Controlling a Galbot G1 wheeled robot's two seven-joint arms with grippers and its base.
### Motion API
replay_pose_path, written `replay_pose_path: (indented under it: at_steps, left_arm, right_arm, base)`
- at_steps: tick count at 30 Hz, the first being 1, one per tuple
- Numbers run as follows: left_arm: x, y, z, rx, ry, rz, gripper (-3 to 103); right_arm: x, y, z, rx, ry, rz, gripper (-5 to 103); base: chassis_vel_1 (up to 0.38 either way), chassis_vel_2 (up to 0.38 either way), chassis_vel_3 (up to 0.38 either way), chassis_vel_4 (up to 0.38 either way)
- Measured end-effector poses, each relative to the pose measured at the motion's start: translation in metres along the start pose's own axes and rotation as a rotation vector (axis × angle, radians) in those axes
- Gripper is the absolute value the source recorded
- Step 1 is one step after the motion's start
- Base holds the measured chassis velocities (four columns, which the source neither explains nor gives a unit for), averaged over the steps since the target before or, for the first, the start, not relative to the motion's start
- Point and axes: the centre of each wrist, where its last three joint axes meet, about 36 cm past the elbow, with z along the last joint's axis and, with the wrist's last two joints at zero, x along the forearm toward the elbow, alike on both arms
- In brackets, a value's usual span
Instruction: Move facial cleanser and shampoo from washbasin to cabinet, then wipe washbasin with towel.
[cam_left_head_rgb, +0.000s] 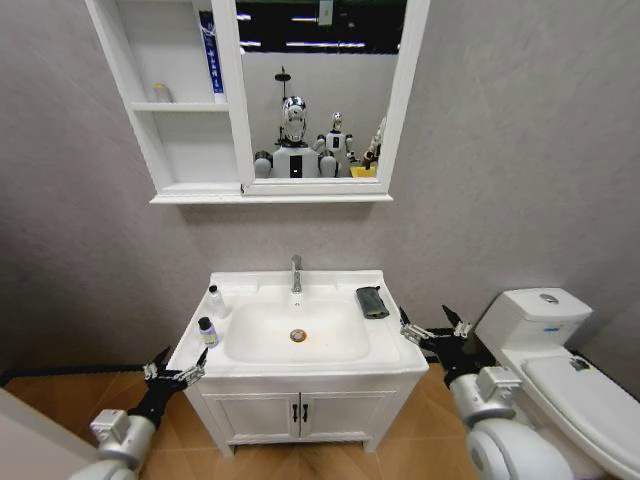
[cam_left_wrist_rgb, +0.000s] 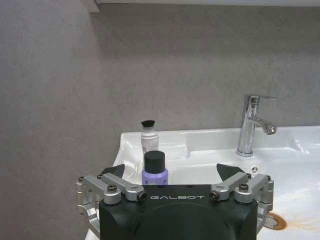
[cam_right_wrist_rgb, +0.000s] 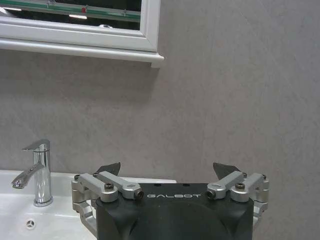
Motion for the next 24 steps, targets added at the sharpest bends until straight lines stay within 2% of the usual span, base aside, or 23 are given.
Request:
replay_pose_path:
  at_steps: [6,14,24]
  left_arm:
    - [-0.016,-0.004,0.005,-0.01,0.021,0.005,100]
    - [-0.02,-0.009,0.014,-0.009,0.042,-0.02,100]
    - [-0.041,-0.007,0.031,0.004,0.053,-0.069,100]
  right_arm:
    - [-0.008,-0.002,0.011,-0.007,0.01,0.006,100]
    - [-0.013,-0.007,0.019,-0.004,0.01,0.002,100]
    - [-0.018,-0.011,0.025,-0.01,0.012,-0.009,100]
  base:
    - [0.0,0.0,0.0,0.0]
    - [0.0,0.0,0.0,0.0]
    - [0.0,0.0,0.0,0.0]
